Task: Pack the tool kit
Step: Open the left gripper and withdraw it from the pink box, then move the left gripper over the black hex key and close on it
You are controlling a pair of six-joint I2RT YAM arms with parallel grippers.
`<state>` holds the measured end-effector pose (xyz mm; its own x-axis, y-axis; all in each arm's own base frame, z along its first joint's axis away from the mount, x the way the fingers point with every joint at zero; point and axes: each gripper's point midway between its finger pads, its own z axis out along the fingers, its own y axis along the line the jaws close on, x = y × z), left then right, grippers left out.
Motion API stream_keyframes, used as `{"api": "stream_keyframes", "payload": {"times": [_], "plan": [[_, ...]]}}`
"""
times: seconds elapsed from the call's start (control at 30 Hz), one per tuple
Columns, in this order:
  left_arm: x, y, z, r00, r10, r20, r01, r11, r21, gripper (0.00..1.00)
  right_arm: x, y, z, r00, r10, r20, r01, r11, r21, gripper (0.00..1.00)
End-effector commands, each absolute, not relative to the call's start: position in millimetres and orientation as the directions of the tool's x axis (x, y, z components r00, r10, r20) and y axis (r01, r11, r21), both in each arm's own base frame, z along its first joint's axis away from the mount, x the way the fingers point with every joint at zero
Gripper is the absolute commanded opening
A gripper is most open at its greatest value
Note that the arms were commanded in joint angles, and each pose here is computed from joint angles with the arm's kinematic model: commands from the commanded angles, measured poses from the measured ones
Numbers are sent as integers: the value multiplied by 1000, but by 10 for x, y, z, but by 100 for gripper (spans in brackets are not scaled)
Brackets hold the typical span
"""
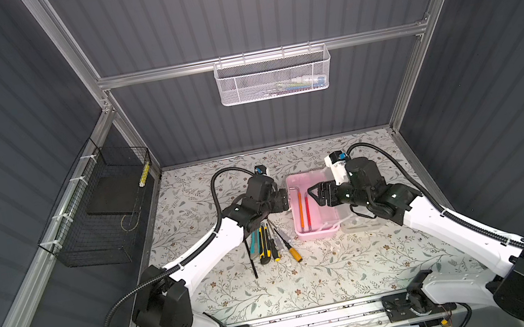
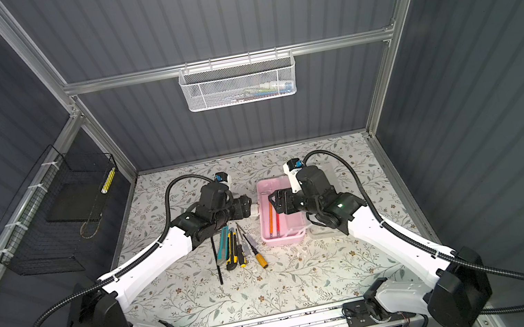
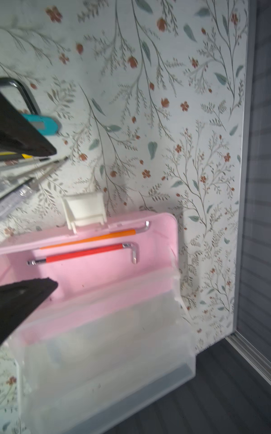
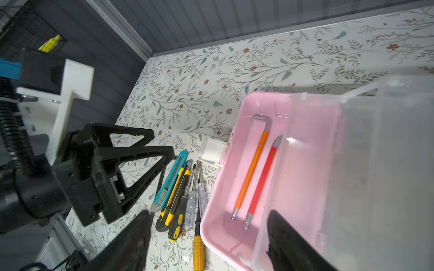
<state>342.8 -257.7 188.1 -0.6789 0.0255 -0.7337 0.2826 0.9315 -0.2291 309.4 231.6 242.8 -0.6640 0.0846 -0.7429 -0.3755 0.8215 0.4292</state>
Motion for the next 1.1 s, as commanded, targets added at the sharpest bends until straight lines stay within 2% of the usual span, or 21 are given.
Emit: {"api": "stream_keyframes", "payload": {"times": [0.0,0.03,0.1,0.27,0.43,0.53,0.7,0.77,1.07], "plan": [[3295,-2221,1863,-677,19,-736,197,968,-156,90,3040,2356,2511,-638,49,-769,-407,826,390,78],[3264,-2131,1829,-681,19,-732,171,976,-134,94,3012,2375,2506,-640,39,-767,-414,824,387,77],[3190,-2010,1746,-695,34,-718,149,984,-98,95,2947,2426,2470,-651,19,-758,-422,821,384,77],[2985,-1825,1572,-759,48,-649,114,992,-59,95,2792,2557,2319,-674,-11,-738,-432,817,381,76],[2855,-1646,1399,-773,11,-634,56,997,-51,93,2776,2635,2229,-674,1,-739,-431,811,395,75],[2816,-1525,1281,-778,-46,-627,-5,998,-66,87,2800,2661,2179,-684,2,-729,-418,818,394,74],[2903,-1323,1092,-779,-171,-603,-96,983,-154,62,2828,2740,2139,-692,18,-722,-420,803,422,71],[2952,-1255,999,-783,-208,-586,-124,976,-181,57,2836,2785,2129,-698,18,-716,-425,794,434,68],[3119,-1338,651,-825,-189,-532,-115,979,-169,51,2834,2861,2092,-721,22,-693,-423,778,464,62]]}}
